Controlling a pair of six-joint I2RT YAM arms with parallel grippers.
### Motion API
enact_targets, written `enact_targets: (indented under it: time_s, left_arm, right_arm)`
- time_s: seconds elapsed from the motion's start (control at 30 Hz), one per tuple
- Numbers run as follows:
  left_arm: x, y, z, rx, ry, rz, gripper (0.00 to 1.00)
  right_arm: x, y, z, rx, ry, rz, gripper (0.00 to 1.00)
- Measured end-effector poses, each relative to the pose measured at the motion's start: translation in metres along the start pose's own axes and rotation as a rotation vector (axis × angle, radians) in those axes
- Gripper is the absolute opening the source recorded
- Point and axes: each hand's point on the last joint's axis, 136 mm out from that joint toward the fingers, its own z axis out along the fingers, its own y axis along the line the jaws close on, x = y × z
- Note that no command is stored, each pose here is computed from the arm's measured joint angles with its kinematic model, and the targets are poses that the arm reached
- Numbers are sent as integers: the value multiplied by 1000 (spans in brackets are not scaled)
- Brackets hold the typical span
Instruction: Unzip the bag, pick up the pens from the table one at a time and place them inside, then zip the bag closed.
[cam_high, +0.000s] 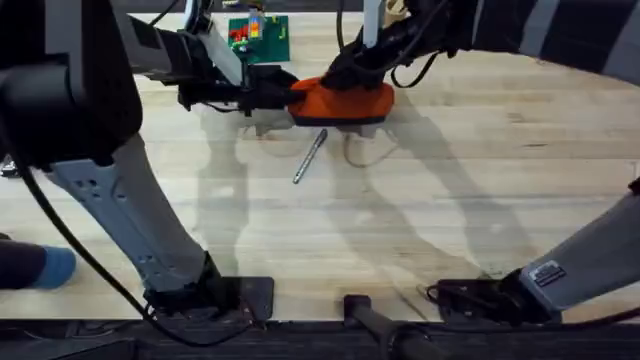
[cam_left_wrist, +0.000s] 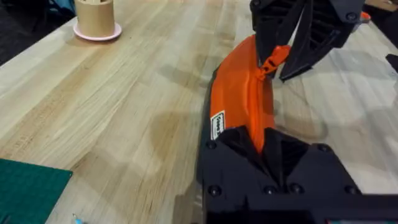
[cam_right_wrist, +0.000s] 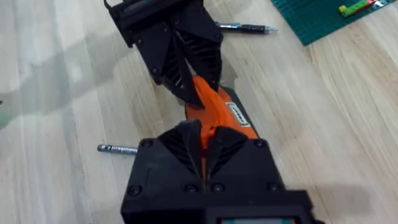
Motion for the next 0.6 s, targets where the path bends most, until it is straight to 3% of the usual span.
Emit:
enact_targets:
  time_s: [0.6]
  left_arm:
    - [0, 0, 0, -1, -1, 1, 42]
  right_arm:
    - [-8, 3, 6, 14, -13, 18, 31]
